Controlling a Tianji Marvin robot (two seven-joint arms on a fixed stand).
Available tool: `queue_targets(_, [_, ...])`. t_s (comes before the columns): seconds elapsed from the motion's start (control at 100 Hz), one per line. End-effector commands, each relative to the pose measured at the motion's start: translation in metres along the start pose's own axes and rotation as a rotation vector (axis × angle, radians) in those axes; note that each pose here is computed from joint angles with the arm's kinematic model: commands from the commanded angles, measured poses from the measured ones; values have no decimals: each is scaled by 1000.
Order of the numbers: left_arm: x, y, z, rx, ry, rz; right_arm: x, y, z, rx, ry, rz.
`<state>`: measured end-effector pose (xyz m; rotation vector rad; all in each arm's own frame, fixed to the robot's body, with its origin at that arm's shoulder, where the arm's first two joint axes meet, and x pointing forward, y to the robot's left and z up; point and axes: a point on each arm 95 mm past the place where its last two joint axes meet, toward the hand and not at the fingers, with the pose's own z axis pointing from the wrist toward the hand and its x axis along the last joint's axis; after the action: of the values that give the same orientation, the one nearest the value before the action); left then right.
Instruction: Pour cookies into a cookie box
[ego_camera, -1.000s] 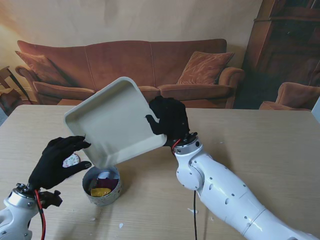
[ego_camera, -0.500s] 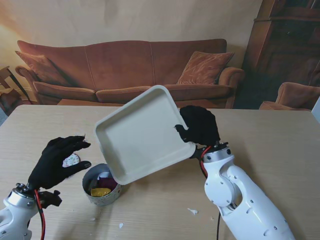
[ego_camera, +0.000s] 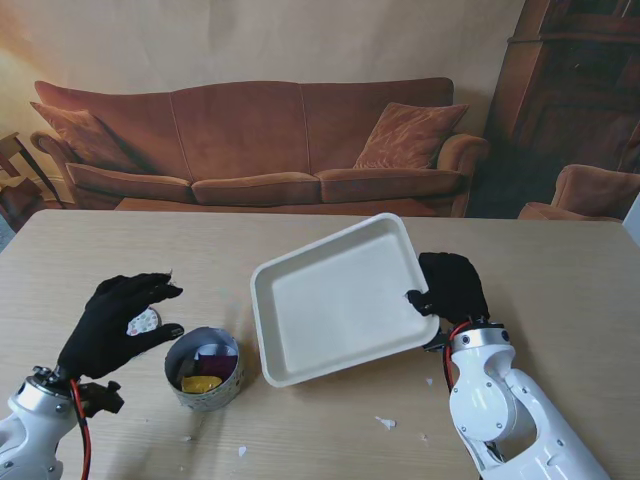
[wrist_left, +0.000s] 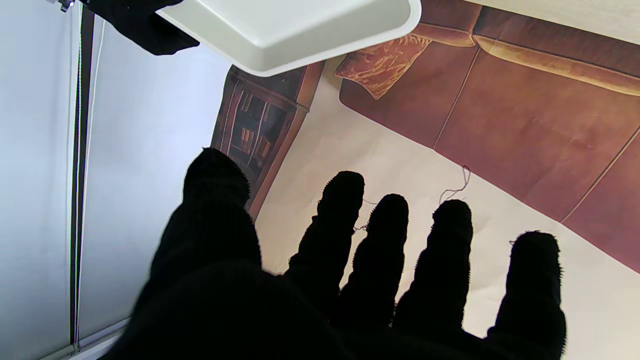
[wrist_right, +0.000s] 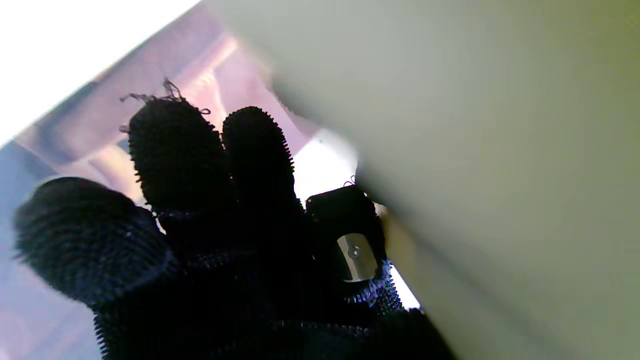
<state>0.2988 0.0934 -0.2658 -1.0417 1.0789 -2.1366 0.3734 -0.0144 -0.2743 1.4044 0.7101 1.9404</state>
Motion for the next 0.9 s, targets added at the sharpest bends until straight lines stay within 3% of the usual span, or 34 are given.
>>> queue_targets(0.0, [1,2,0,-20,-1,5,-8,-6,-3,18,-32,-3])
queue_targets(0.48, [-1,3,0,-54,3,54,-79,-33,-16,164,-231,-145])
queue_targets(0.89, [0,5,1,-67,-1,47,-113,-47,-36,291,-426,-230])
